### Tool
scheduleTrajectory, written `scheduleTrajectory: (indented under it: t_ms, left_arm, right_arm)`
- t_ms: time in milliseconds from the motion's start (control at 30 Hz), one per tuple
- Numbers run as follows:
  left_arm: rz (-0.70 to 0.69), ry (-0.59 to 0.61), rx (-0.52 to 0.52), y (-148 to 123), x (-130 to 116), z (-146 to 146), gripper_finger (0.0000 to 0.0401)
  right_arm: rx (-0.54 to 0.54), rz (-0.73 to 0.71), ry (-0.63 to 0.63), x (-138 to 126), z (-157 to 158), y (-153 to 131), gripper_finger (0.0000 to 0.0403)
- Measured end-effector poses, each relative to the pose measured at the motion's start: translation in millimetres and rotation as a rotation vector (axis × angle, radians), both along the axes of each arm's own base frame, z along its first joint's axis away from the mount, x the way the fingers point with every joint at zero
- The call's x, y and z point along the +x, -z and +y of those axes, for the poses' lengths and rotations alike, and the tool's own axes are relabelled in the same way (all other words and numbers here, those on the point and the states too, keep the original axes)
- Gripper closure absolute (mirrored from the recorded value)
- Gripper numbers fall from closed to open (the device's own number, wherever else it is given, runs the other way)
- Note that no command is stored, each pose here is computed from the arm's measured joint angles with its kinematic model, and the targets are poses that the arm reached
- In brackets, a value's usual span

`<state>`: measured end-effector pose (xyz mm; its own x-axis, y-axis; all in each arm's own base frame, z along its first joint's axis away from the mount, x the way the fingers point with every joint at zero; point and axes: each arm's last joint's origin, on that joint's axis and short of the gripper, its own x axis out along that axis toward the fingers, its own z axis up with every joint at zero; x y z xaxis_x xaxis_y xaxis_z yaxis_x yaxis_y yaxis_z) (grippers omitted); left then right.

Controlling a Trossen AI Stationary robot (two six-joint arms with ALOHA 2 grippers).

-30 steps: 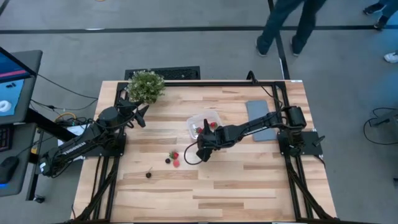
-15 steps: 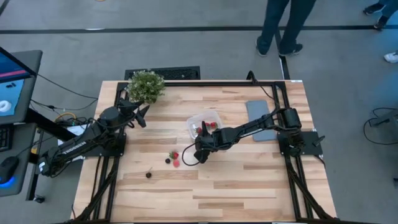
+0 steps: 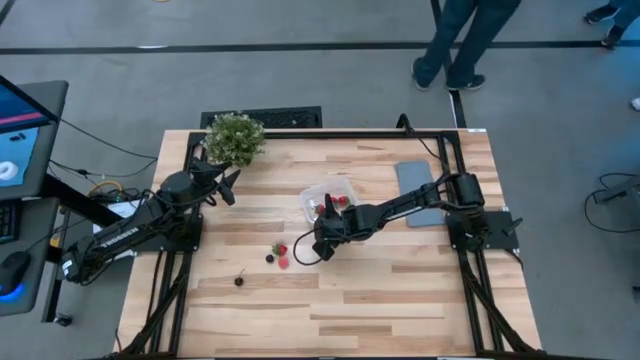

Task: Pick and placing Produce into tupperware
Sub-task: Put the corn into the transparent bin

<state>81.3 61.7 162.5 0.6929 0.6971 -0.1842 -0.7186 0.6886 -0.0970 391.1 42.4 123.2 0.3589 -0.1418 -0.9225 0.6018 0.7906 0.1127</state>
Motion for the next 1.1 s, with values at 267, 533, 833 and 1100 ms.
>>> scheduleTrajectory:
  t_ms: [267,533,833,1100]
  left_arm:
    - [0.000,0.000,0.000,0.0,0.0,0.0,0.0209]
    - [0.000,0.000,0.000,0.0,0.0,0.0,0.0209]
    - [0.000,0.000,0.000,0.0,0.0,0.0,0.0209]
    - [0.000,0.000,0.000,0.0,0.0,0.0,0.0209]
  right_arm:
    - [0.001,-0.005,0.000,0.5,0.1,0.0,0.0336]
    - [0.020,-0.015,-0.008,-1.5,0.4,-8.2,0.0338]
    - [0.018,-0.002,-0.083,6.2,5.1,-33.0,0.0338]
    - [-0.014,0.038,-0.111,12.1,-0.4,-55.9,0.0338]
